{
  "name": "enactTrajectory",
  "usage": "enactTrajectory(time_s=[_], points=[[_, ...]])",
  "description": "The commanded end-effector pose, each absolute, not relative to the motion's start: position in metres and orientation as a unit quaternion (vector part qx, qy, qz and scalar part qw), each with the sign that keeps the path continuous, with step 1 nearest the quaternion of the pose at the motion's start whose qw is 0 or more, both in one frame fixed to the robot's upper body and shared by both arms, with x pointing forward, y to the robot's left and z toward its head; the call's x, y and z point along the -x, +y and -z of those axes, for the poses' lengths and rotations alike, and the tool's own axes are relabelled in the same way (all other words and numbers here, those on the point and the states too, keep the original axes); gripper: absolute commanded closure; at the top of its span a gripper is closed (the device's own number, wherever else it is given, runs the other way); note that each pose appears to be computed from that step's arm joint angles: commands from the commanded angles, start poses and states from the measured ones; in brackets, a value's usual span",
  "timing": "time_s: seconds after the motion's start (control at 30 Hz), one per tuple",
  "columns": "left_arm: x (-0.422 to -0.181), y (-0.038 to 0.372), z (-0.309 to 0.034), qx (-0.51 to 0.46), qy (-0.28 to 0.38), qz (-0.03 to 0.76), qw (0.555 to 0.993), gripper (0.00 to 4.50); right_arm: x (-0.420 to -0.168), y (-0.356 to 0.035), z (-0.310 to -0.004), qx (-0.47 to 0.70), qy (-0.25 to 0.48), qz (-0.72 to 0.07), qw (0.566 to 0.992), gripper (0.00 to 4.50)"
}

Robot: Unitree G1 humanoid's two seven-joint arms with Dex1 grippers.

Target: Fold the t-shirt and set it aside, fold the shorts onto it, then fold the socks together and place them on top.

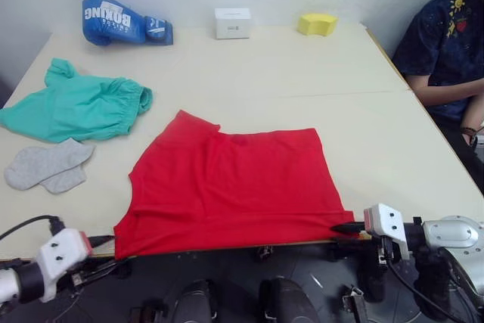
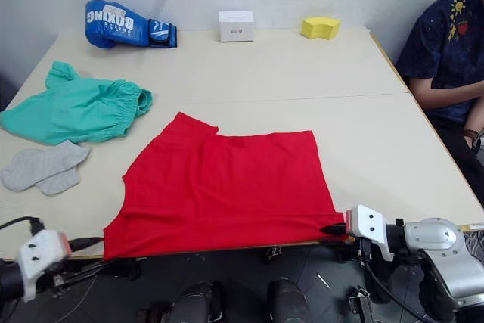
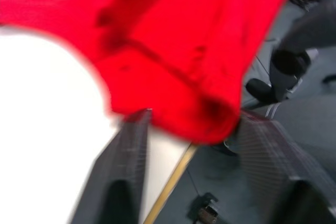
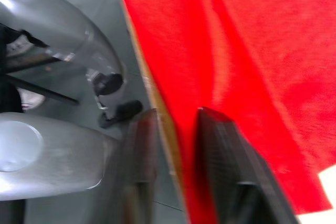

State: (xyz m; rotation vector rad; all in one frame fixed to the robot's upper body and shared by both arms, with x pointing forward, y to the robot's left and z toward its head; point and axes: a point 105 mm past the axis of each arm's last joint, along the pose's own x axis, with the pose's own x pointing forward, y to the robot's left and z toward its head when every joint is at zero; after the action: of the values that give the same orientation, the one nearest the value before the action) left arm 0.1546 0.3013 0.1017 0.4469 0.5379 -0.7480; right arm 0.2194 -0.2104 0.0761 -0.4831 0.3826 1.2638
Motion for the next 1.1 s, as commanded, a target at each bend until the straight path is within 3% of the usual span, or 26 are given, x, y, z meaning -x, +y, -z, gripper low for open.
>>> enactTrajectory(time_s=[0.03, 0.1, 0.2, 0.4, 0.53, 0.63, 0.83, 1.1], points=[[-0.145, 0.308, -0.127, -0.155, 0.288, 0.385, 0.863, 0.56, -0.22, -0.223, -0.109, 0.205, 0.193, -0.582, 0.763, 1.75], [-0.153, 0.316, -0.141, -0.142, 0.288, 0.377, 0.869, 0.0, -0.221, -0.235, -0.125, 0.216, 0.215, -0.591, 0.747, 1.04], [-0.181, 0.318, -0.166, -0.115, 0.239, 0.361, 0.894, 0.0, -0.256, -0.257, -0.155, 0.208, 0.2, -0.534, 0.795, 0.02], [-0.238, 0.307, -0.19, -0.085, 0.152, 0.346, 0.922, 0.0, -0.328, -0.268, -0.174, 0.187, 0.155, -0.46, 0.854, 0.02], [-0.265, 0.287, -0.188, -0.083, 0.14, 0.363, 0.918, 0.0, -0.379, -0.257, -0.177, 0.168, 0.138, -0.417, 0.883, 0.02], [-0.278, 0.275, -0.185, -0.084, 0.133, 0.37, 0.916, 0.0, -0.404, -0.245, -0.172, 0.168, 0.149, -0.393, 0.892, 0.02], [-0.286, 0.254, -0.178, -0.076, 0.121, 0.385, 0.912, 0.0, -0.433, -0.222, -0.167, 0.158, 0.158, -0.339, 0.914, 0.02], [-0.279, 0.255, -0.169, -0.066, 0.124, 0.365, 0.92, 0.0, -0.441, -0.182, -0.164, 0.108, 0.15, -0.368, 0.911, 0.02]])
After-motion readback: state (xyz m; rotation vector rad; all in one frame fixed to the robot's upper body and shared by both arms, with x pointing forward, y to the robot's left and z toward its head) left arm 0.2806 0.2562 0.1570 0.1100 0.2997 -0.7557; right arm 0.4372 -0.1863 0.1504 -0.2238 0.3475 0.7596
